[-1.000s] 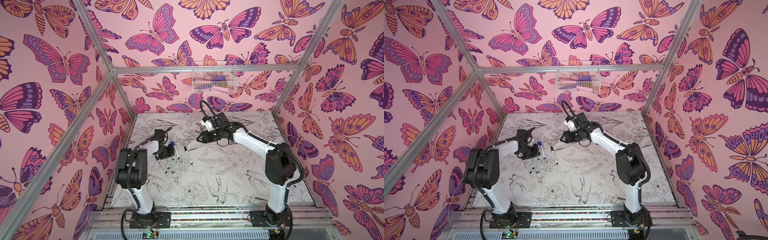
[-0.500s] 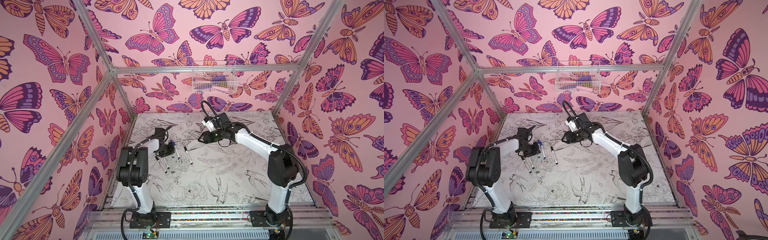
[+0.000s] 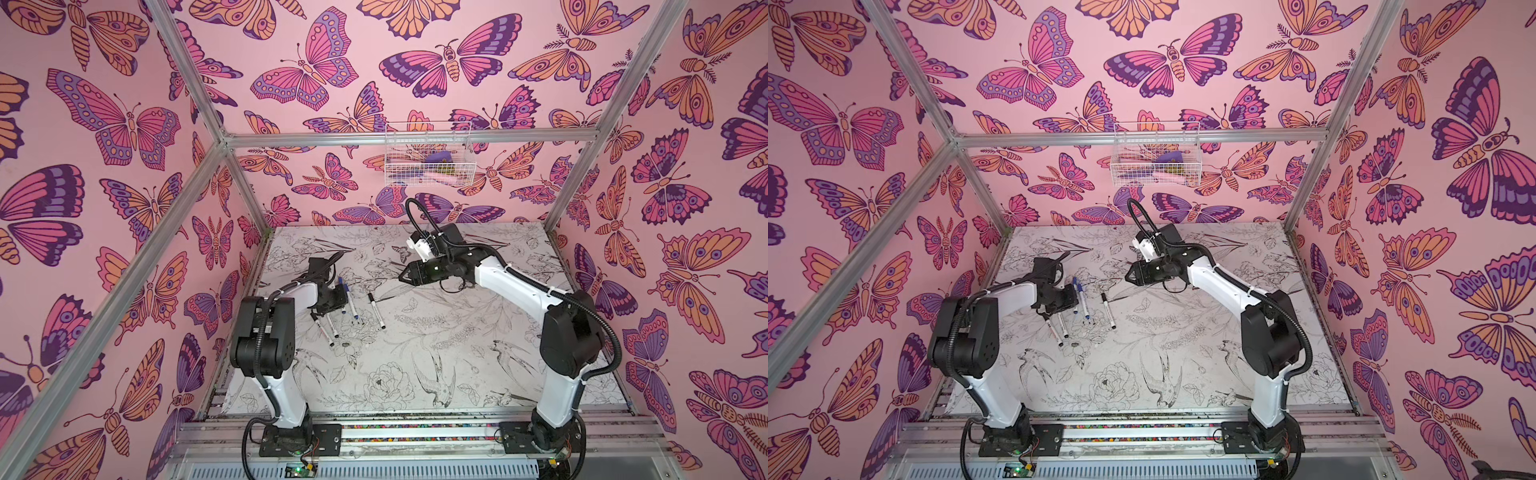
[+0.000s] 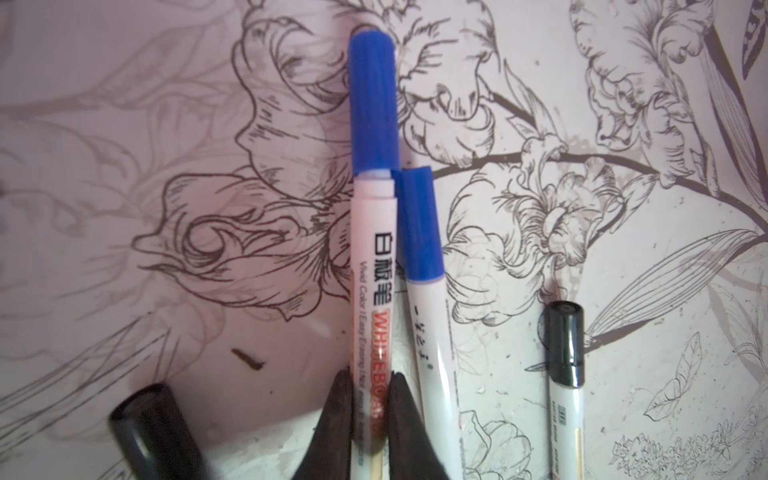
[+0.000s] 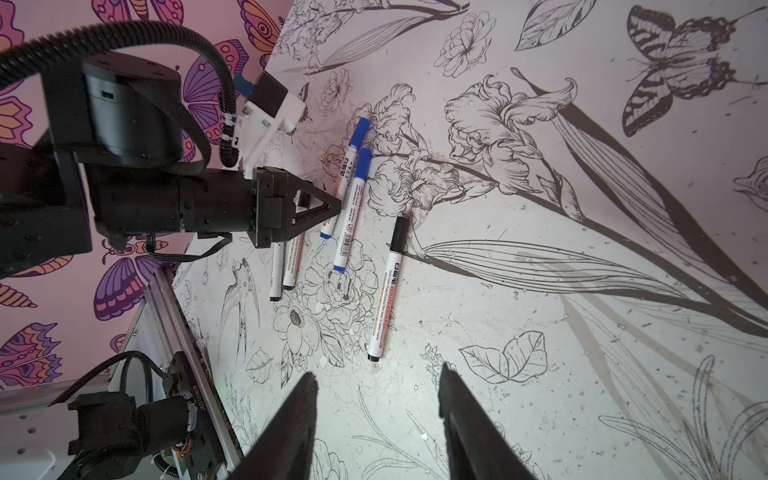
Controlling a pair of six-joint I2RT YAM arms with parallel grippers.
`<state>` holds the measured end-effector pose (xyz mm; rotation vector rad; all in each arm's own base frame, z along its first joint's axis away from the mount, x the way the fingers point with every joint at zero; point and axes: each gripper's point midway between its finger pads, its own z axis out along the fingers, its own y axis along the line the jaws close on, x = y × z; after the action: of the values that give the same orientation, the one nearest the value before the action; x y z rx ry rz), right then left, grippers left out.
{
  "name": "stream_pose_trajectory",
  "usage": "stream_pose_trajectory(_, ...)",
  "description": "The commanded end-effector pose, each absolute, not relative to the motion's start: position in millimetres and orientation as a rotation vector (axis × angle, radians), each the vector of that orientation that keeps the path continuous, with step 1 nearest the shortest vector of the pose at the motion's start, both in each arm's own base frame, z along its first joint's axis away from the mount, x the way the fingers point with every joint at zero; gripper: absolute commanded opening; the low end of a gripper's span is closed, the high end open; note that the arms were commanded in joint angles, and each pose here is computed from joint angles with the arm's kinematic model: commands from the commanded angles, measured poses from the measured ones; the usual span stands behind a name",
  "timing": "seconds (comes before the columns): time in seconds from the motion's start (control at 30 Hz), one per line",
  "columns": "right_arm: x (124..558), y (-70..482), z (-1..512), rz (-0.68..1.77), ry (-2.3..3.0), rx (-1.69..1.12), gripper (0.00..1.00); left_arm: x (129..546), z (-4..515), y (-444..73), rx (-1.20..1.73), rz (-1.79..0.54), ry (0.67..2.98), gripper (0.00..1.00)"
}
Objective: Insert the pens into the pen caps
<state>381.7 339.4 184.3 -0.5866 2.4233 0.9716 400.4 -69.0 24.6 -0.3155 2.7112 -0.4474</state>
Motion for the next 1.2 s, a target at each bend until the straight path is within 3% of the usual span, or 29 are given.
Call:
stream_pose_trajectory(0.0, 376.8, 333.2, 199.5, 0.969, 2.393, -0.606, 0.50, 391.8, 28.9, -65.3, -0.287, -0.407, 2.702, 0.00)
stream_pose_trajectory(0.4, 371.8, 329.7, 225.3, 0.969, 2.335, -0.622, 0.50, 389.4, 104.8, -98.1, 0.035, -0.419, 2.442, 0.00)
stream_pose_trajectory(0.63, 367.5, 329.5, 247.3, 0.994, 2.281, -0.630, 0.50, 374.0, 171.0, -136.3, 0.291, -0.386, 2.098, 0.00)
stream_pose_trajectory(0.83, 362.9, 333.4, 285.3, 1.046, 2.174, -0.662, 0.51, 346.2, 232.7, -173.4, 0.433, -0.388, 1.824, 0.00)
stream_pose_trajectory(1.17, 338.5, 326.4, 358.8, 1.126, 1.939, -0.683, 0.55, 332.0, 263.3, -197.5, 0.455, -0.403, 1.673, 0.00)
